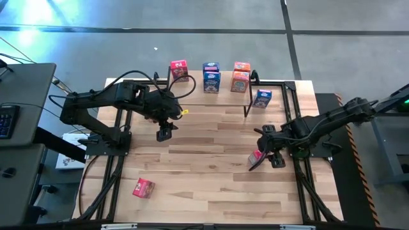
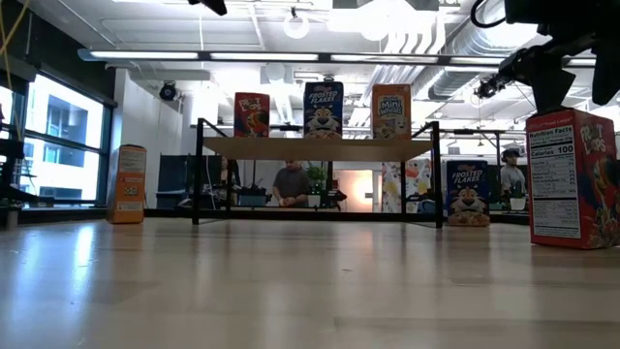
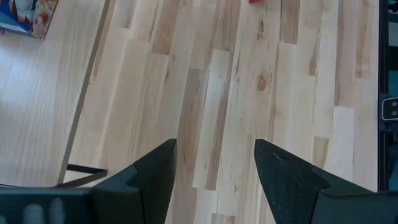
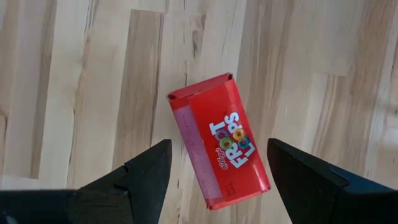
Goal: Stack cereal on shelf
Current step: Put the right red cereal box on the shelf
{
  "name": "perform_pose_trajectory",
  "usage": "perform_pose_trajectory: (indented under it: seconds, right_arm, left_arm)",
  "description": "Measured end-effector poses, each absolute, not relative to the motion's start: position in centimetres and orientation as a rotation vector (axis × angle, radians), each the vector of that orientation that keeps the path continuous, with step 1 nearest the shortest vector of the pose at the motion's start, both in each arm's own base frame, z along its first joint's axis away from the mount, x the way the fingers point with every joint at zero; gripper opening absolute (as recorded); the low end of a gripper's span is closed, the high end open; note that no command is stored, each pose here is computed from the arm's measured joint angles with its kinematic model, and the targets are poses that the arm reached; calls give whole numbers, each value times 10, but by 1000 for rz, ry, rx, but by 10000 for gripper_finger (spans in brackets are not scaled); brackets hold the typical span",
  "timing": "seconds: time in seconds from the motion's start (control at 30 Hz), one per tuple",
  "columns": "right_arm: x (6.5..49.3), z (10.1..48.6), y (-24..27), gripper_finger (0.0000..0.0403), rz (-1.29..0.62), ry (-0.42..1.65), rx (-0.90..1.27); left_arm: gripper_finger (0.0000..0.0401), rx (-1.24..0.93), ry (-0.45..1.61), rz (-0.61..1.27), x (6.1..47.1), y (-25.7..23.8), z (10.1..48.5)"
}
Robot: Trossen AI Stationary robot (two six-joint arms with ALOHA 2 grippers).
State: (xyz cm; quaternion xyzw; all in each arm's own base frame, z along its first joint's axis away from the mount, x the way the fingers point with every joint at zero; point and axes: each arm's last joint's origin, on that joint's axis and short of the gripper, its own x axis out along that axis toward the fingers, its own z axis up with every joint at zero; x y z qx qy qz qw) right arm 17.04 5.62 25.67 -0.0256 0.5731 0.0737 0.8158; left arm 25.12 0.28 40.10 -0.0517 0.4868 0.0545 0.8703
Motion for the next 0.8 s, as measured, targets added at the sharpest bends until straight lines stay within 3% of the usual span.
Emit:
perform_pose_trajectory:
  seconds: [0.8]
  right_arm:
    - [190, 233, 62, 249, 114, 1347, -96]
  left_arm:
    - [205, -108, 1017, 114, 251, 3, 401]
